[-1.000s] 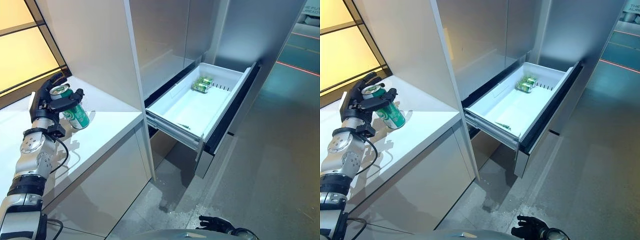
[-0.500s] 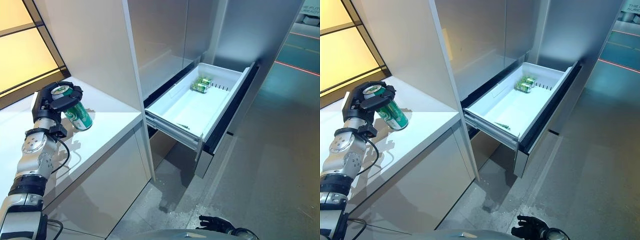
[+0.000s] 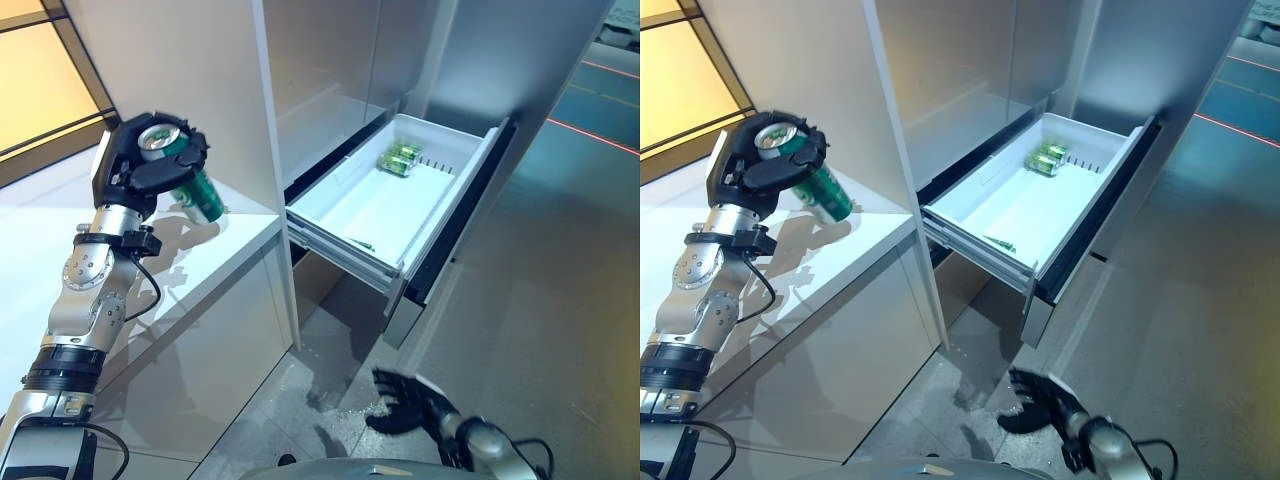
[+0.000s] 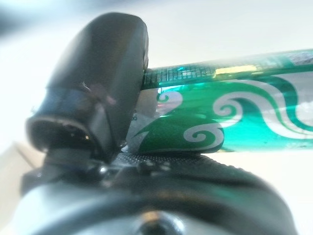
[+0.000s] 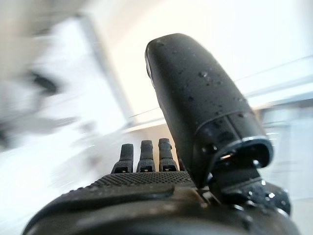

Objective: Put drinks into fridge and close the fridge

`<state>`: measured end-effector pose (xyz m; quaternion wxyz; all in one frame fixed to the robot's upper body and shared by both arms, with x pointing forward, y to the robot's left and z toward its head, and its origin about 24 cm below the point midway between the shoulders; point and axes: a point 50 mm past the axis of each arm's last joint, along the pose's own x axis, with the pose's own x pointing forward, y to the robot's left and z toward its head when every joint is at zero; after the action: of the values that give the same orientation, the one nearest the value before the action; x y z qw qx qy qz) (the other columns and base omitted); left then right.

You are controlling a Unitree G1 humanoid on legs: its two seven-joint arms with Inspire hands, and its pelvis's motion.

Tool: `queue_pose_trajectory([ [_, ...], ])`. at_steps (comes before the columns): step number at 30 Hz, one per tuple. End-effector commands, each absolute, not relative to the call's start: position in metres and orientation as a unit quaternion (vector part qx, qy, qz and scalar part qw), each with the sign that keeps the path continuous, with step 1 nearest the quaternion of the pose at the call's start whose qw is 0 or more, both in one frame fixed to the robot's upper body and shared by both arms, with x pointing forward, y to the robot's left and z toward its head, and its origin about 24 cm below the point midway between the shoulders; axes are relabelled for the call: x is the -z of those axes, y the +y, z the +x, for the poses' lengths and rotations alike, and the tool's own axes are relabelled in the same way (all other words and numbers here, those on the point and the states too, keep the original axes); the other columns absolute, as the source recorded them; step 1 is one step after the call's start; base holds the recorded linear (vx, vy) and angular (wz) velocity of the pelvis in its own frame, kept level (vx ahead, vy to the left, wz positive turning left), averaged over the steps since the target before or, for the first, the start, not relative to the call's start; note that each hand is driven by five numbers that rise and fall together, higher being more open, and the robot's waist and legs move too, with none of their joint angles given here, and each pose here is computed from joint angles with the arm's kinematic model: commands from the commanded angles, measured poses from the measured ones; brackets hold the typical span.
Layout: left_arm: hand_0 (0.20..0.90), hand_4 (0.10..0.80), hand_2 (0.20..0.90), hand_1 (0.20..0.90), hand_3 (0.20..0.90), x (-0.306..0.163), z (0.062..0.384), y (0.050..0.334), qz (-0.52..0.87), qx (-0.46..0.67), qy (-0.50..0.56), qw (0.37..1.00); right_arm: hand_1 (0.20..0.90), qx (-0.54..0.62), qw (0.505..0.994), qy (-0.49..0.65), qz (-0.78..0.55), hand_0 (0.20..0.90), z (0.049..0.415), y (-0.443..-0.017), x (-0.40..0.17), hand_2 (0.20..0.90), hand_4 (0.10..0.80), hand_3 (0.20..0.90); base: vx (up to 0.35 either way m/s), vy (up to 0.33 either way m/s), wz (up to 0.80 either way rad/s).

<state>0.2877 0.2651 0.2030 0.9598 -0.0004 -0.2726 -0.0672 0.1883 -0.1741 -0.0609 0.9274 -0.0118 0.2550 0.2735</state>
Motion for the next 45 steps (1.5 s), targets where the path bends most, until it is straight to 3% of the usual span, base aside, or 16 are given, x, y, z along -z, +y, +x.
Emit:
queue_pose_trajectory([
  [1,0.3,0.1,0.3,0.3,0.2,-0.287,0.259,0.244,-0.01,0.16,-0.508,0.846,0.9,-0.357,0.927,0.105,0.034,0.9,0.231,-0.169,-0.01,0.9,0.8,0.9,-0.039,-0.012,-0.01],
  [11,0.3,0.1,0.3,0.3,0.2,-0.262,0.244,0.212,-0.013,0.293,-0.483,0.825,0.9,-0.452,0.876,-0.159,0.059,0.9,0.261,-0.132,-0.156,0.9,0.8,0.9,-0.04,-0.02,0.0],
  [25,0.3,0.1,0.3,0.3,0.2,-0.259,0.249,0.156,-0.018,0.423,-0.43,0.798,0.9,-0.481,0.856,-0.188,0.033,0.9,0.265,-0.096,-0.185,0.9,0.8,0.9,-0.017,-0.024,0.01],
  [45,0.3,0.1,0.3,0.3,0.2,-0.245,0.256,0.124,-0.06,0.479,-0.369,0.795,0.9,-0.507,0.837,-0.189,0.08,0.9,0.263,-0.072,-0.188,0.9,0.8,0.9,0.0,0.0,0.0],
])
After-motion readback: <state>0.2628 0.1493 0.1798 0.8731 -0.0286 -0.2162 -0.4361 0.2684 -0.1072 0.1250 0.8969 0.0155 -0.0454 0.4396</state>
